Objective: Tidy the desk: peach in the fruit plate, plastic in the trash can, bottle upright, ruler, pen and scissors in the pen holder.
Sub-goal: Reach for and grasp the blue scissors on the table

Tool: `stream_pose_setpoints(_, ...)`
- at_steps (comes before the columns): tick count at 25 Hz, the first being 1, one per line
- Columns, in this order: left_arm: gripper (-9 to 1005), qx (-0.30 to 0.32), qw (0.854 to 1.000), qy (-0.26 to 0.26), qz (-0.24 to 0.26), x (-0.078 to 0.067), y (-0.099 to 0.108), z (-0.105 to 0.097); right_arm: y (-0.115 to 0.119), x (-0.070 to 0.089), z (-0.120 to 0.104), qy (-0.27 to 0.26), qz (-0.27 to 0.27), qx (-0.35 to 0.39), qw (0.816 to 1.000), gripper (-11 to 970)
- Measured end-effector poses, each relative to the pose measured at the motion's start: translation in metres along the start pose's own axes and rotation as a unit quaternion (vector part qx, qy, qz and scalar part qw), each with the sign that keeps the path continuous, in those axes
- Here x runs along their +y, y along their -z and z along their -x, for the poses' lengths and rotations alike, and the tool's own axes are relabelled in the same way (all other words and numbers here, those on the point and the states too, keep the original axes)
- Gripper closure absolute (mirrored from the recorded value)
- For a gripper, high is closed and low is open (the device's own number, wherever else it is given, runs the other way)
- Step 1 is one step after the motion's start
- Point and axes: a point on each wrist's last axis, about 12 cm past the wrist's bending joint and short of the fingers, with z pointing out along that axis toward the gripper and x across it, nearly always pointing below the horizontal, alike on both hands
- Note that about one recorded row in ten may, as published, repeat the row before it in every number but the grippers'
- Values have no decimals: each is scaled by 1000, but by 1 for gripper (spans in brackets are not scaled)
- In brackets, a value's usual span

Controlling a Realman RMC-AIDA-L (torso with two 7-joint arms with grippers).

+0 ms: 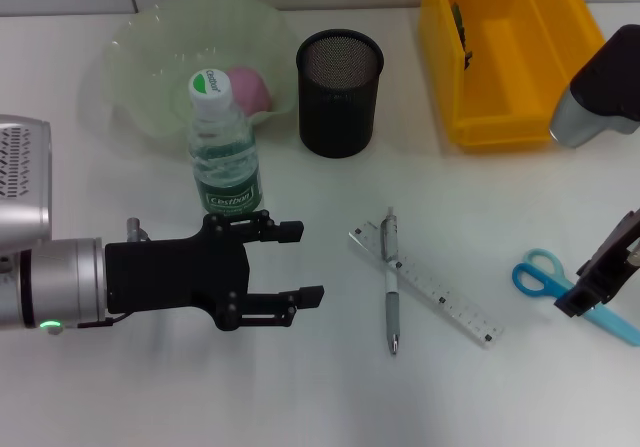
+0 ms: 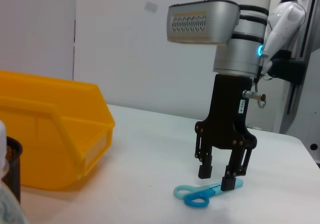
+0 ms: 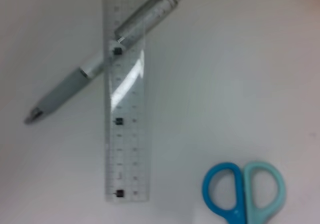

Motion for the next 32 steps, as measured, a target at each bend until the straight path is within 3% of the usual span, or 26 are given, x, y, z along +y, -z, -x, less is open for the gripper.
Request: stream_pose_setpoints(32, 221, 0, 1000, 9, 2, -1, -1, -3, -12, -2, -5, 21, -10, -2, 1000, 572)
